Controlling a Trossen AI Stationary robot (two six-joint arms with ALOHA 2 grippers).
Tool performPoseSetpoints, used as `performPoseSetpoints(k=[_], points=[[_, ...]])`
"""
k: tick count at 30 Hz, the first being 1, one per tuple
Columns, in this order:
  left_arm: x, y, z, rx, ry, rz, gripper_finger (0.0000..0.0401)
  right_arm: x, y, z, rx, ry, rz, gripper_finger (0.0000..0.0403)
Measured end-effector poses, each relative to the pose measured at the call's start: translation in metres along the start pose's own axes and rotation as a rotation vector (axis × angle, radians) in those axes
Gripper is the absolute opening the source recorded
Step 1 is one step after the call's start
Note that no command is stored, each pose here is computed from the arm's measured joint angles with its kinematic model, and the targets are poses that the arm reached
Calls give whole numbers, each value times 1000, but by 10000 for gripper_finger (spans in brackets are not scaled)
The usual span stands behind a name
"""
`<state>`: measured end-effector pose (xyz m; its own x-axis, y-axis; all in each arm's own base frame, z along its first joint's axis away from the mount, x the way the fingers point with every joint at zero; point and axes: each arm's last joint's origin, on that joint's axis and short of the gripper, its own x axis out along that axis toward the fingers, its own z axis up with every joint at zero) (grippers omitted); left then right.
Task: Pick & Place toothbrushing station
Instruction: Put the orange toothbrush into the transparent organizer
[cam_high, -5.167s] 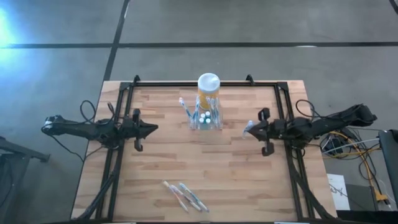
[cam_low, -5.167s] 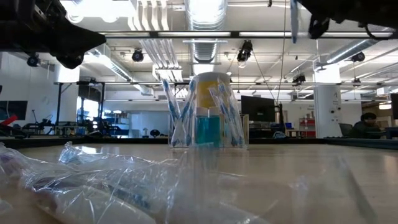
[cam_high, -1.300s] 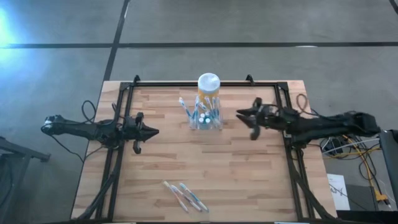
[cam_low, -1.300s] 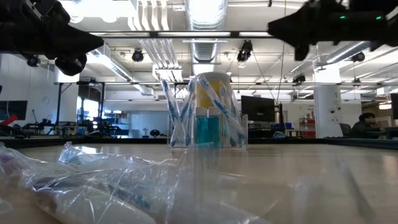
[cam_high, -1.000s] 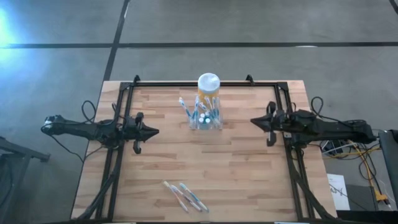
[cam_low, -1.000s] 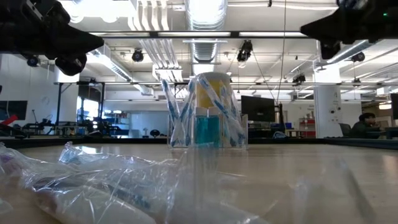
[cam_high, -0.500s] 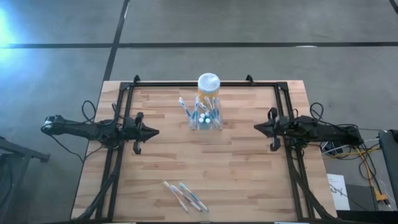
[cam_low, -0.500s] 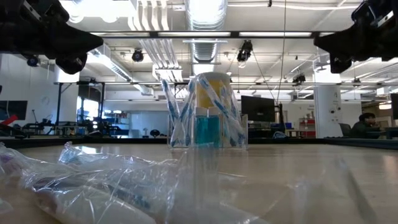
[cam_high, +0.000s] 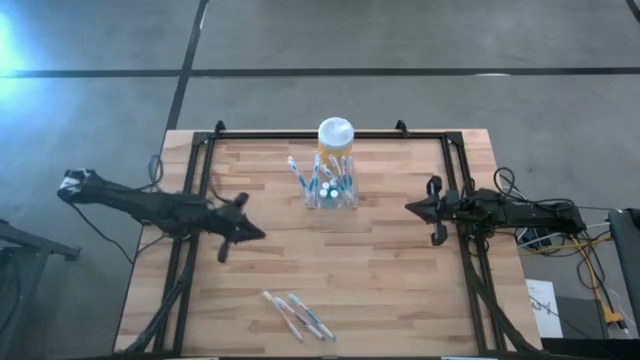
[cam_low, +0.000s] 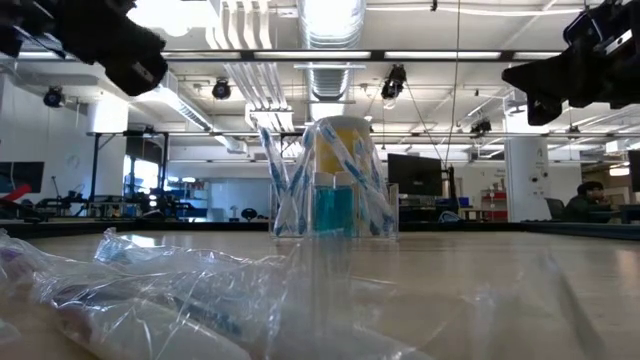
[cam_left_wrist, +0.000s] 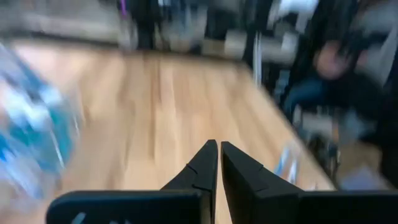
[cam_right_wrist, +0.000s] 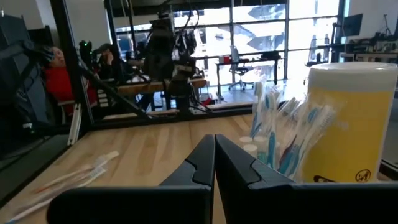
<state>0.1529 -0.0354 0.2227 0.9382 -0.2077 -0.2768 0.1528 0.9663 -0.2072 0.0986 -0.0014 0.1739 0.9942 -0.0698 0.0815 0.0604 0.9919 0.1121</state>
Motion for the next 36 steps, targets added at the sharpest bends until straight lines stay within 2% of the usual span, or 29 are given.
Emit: performPoseSetpoints(k=[5, 9, 11, 14, 22, 25, 29, 36], points=[[23, -15, 3, -96, 235, -4, 39, 0, 0, 0, 24, 1, 0, 8], [39, -38, 10, -108, 275, -78, 59, 0, 0, -2, 51, 20, -3, 8], [46, -49, 2, -81, 349, -96, 70, 0, -1, -5, 67, 49, -9, 8], [53, -69, 2, -49, 367, -120, 88, 0, -1, -8, 100, 87, -14, 8], [69, -110, -23, 98, 528, -70, 119, 1, -1, -10, 167, 105, -20, 8], [77, -119, -33, 172, 593, -28, 123, 1, -1, -10, 167, 107, -21, 8], [92, -130, -36, 233, 617, -29, 131, 1, -1, -9, 168, 100, -20, 8], [106, -135, -47, 325, 765, 1, 159, 1, -1, -9, 175, 92, -21, 9]])
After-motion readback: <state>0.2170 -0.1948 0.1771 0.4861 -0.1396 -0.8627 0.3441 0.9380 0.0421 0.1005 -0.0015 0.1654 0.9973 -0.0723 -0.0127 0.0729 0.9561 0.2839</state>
